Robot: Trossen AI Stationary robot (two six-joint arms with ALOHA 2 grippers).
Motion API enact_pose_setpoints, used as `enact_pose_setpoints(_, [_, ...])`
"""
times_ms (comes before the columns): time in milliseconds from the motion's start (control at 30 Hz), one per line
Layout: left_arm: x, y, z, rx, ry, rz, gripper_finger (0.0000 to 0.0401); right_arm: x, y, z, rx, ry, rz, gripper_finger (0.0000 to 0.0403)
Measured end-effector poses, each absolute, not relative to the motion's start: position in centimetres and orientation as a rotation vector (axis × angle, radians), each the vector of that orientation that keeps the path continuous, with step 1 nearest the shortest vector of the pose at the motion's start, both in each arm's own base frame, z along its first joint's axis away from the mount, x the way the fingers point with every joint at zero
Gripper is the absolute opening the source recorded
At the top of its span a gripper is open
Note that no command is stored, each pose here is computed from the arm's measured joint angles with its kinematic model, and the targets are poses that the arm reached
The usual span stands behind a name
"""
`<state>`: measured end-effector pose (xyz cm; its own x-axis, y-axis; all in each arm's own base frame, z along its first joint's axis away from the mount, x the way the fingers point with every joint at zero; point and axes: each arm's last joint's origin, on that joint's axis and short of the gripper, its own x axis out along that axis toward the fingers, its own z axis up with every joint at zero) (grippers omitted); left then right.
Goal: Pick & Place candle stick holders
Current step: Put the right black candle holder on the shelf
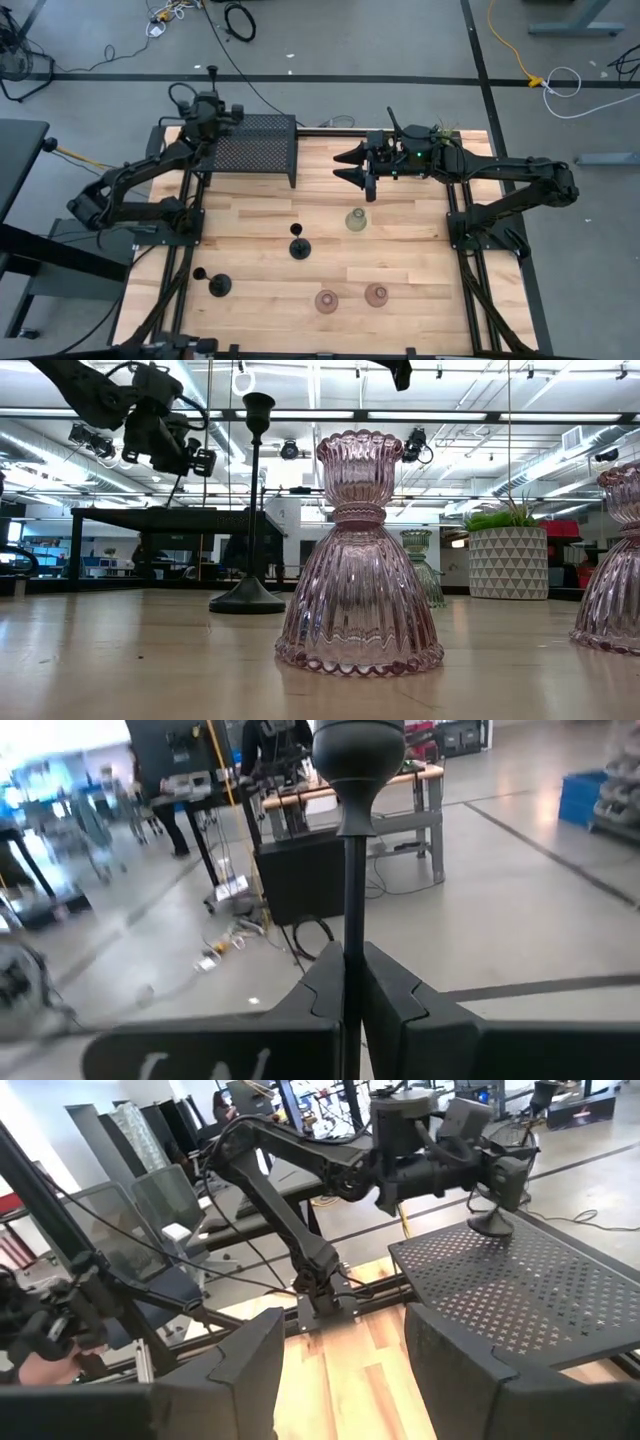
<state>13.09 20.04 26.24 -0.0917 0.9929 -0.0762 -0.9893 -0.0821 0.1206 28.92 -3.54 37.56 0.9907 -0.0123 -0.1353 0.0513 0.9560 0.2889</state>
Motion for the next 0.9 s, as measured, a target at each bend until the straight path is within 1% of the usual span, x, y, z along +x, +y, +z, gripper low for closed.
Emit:
enact_pose_setpoints(100, [12.9, 20.6, 25.9, -0.054, 0.085, 1.682, 0.0015, 28.9, -3.5, 37.6, 0.297, 0.133, -0.029, 0.0207])
enact_pose_setpoints(167, [12.9, 20.9, 25.8, -0.067, 0.062, 1.670, 0.0015, 28.9, -3.5, 37.6, 0.297, 0.133, -0.028, 0.0207])
enact_pose_setpoints(333, [12.6, 21.2, 25.7, -0.044, 0.091, 1.659, 0.0015, 28.9, -3.5, 37.6, 0.298, 0.137, -0.007, 0.0207])
enact_pose_setpoints(533, [12.7, 21.2, 25.9, -0.045, 0.065, 1.626, 0.0015, 28.9, -3.5, 37.5, 0.299, 0.143, -0.005, 0.0207])
enact_pose_setpoints(900, [12.4, 21.6, 25.6, -0.052, 0.085, 1.612, 0.0016, 28.9, -3.5, 37.4, 0.297, 0.153, -0.007, 0.0207])
